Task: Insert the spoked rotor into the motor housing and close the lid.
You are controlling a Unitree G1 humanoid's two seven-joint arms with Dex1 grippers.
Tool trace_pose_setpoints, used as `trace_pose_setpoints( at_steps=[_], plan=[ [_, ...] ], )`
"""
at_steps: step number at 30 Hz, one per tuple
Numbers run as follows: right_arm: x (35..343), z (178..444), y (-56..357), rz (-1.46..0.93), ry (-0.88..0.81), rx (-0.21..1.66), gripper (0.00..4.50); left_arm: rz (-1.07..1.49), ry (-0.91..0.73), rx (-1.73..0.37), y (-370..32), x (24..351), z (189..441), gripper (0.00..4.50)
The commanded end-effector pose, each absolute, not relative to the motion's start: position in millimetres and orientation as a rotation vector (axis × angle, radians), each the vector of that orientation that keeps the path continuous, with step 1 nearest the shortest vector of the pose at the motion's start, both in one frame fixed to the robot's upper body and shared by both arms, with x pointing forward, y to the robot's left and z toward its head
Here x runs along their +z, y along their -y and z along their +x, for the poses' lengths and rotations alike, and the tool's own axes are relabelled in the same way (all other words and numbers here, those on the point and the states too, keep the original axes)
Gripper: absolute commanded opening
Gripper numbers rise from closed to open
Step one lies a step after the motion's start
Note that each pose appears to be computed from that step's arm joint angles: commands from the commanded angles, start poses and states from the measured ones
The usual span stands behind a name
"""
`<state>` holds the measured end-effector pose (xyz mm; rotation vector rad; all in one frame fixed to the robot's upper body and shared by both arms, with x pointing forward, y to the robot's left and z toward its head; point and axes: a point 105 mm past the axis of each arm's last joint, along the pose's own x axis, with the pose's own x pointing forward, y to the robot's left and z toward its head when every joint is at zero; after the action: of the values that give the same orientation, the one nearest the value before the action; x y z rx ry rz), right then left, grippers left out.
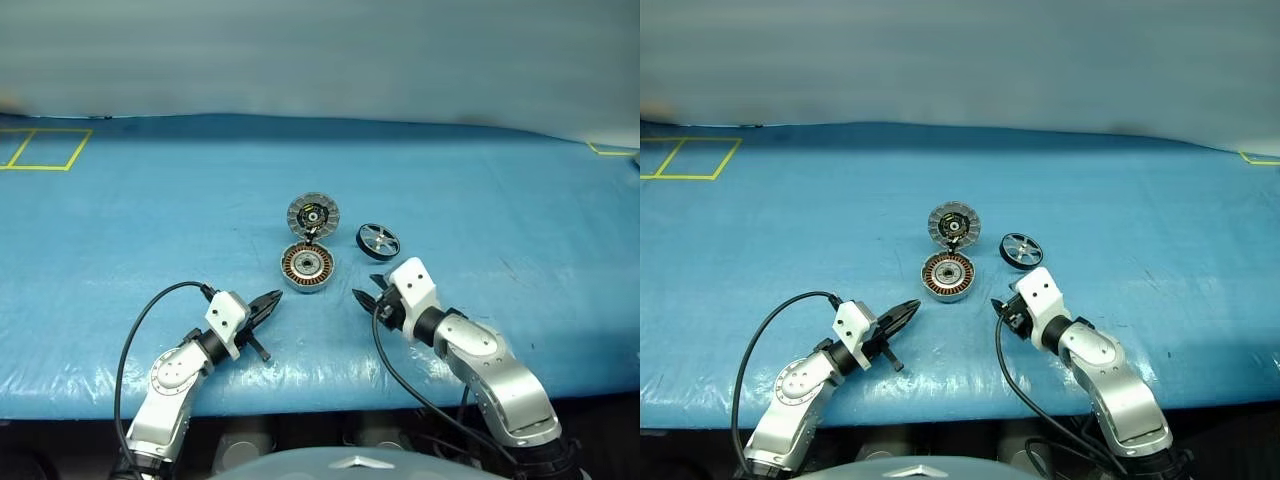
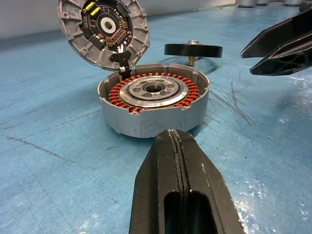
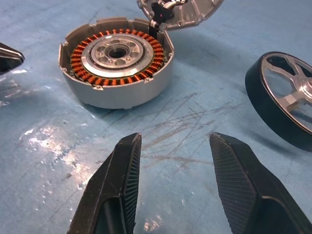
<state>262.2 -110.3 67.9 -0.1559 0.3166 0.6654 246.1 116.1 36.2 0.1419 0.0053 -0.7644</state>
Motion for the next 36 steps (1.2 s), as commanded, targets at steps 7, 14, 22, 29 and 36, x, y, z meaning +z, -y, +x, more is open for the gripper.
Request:
trace_pose_setpoints(
  at_steps=[7, 14, 22, 29, 36],
  plan=[
    [121, 285, 125, -0.279, -0.211, 0.626, 4.49, 0.149, 0.036, -0.777, -112, 47, 248, 0.0],
    [126, 330, 147, -0.325, -0.316, 0.486, 4.49, 0.145, 0.039, -0.78, -110, 47, 249, 0.0],
    [108, 360, 162, -0.406, -0.45, 0.445, 4.49, 0.145, 0.036, -0.745, -115, 46, 246, 0.0],
    [97, 361, 156, -0.427, -0.495, 0.504, 4.49, 0.143, 0.034, -0.732, -116, 45, 244, 0.0],
    [94, 363, 152, -0.488, -0.473, 0.521, 4.49, 0.141, 0.04, -0.727, -116, 46, 244, 0.0]
  ],
)
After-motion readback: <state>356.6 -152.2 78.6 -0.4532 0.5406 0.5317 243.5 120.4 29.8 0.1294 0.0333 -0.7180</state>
